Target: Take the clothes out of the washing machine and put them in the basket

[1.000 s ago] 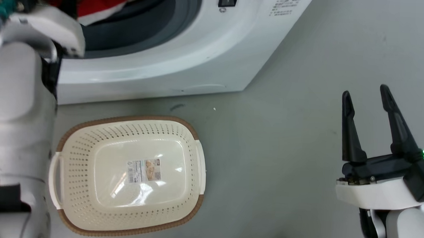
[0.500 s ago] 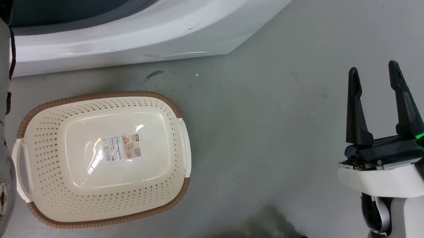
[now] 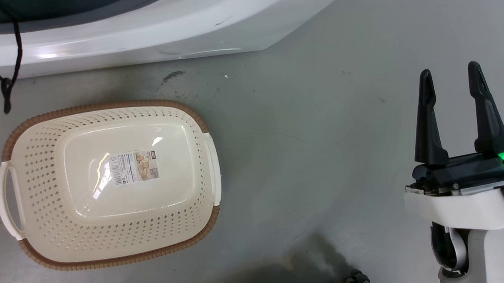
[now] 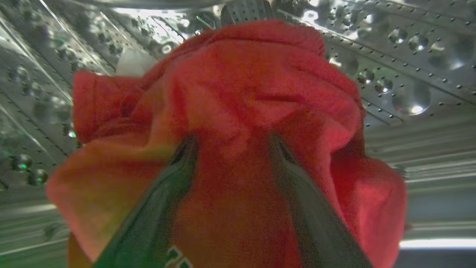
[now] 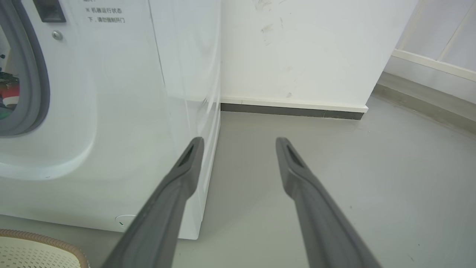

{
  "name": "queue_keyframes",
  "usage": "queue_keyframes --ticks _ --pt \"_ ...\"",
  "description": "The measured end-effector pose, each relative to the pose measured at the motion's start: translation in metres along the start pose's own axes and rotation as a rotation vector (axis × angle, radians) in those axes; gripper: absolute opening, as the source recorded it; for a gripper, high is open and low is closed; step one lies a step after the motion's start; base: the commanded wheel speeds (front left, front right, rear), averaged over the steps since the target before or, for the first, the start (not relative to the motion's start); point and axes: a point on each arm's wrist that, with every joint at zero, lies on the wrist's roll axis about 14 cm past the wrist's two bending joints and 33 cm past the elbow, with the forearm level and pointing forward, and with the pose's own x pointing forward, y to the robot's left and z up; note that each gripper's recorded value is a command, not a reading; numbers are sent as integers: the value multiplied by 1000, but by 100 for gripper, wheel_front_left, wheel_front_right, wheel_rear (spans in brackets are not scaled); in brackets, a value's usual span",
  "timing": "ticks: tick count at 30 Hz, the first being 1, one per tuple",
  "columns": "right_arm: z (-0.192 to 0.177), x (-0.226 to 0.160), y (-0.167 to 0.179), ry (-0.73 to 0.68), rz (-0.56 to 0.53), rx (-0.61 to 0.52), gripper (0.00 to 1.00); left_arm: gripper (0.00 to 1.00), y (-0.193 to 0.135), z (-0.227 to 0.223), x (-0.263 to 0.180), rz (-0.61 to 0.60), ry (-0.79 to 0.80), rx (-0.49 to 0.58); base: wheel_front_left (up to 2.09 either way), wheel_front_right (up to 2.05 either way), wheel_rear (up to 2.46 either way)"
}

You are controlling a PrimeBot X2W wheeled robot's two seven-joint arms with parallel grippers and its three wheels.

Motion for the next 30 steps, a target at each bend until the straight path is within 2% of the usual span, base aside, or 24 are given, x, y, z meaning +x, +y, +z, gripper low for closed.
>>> queue_keyframes --ticks 2,6,15,17,18,22,30 --pt "-1 0 0 4 0 0 100 100 -3 -9 3 -16 57 -38 0 0 0" --pt "-6 0 -3 14 -8 2 100 100 -3 -24 8 -16 125 -21 0 0 0" --pt "-10 1 -8 22 -22 4 100 100 -1 -31 13 -23 158 -17 0 0 0" --pt "-10 2 -8 20 -23 5 100 18 -2 -31 13 -26 163 -17 0 0 0" --pt "-9 3 -8 18 -23 6 100 0 -3 -31 13 -30 166 -17 0 0 0" --pt "-9 3 -8 15 -22 7 100 0 -6 -30 13 -44 157 -12 0 0 0" --pt "3 1 -7 -8 -20 12 100 0 3 1 -2 -29 6 11 0 0 0"
